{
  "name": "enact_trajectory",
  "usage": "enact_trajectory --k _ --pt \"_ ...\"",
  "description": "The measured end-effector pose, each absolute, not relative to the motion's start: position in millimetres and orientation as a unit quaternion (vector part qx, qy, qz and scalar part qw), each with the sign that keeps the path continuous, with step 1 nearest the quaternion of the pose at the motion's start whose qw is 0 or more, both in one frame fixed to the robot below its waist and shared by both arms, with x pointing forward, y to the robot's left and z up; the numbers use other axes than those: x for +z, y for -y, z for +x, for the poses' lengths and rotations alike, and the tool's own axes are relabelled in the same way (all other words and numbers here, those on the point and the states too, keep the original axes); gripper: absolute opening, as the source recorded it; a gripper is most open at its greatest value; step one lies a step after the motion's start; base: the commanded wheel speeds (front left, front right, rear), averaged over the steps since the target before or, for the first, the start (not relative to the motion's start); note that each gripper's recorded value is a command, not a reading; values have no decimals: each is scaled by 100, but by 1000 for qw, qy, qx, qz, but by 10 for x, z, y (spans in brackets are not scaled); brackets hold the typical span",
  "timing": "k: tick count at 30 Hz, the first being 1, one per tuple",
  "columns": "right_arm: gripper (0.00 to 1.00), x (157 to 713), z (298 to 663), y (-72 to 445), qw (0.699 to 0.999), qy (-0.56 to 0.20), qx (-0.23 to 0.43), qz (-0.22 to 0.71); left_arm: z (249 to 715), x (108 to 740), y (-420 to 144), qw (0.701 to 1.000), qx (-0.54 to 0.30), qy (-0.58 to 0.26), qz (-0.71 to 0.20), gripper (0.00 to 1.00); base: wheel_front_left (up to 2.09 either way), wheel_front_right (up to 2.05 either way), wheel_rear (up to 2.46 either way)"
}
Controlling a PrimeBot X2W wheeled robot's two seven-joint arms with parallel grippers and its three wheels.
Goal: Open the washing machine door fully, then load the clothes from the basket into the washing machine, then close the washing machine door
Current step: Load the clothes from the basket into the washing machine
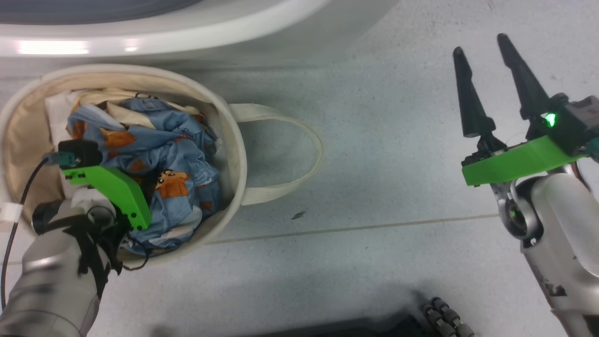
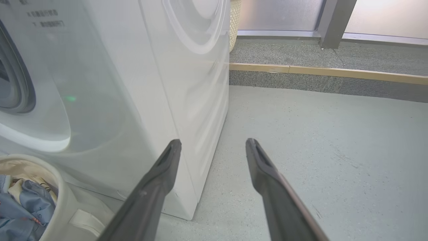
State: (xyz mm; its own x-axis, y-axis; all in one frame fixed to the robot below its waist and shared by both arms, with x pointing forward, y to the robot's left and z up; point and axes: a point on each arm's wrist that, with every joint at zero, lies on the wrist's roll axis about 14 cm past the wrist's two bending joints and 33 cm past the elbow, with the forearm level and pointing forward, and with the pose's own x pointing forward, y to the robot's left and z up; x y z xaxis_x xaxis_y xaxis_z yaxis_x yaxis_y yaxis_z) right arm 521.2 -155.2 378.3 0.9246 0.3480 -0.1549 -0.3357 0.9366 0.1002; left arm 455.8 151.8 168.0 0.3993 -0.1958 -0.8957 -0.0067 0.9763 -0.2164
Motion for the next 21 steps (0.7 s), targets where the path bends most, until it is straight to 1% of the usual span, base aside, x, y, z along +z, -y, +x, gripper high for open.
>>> enact_trajectory --k 6,13,17,19,20,21 --pt "100 3716 5218 1594 981 -88 170 30 4498 1528 -1452 809 -76 -578 -75 100 0 0 0" --pt "100 3714 5213 1646 982 -87 164 25 4497 1462 -1375 800 -89 -589 -68 100 0 0 0" --pt "100 3697 5216 1673 983 -87 161 23 4411 1387 -1370 780 -94 -616 -56 100 0 0 0" --pt "100 3685 5219 1680 983 -88 160 24 4427 1382 -1376 781 -93 -616 -54 100 0 0 0" --pt "100 3685 5220 1682 983 -88 159 24 4454 1389 -1377 784 -92 -611 -54 95 0 0 0" --pt "100 3689 5221 1680 983 -87 159 24 4473 1396 -1376 787 -92 -608 -55 64 0 0 0"
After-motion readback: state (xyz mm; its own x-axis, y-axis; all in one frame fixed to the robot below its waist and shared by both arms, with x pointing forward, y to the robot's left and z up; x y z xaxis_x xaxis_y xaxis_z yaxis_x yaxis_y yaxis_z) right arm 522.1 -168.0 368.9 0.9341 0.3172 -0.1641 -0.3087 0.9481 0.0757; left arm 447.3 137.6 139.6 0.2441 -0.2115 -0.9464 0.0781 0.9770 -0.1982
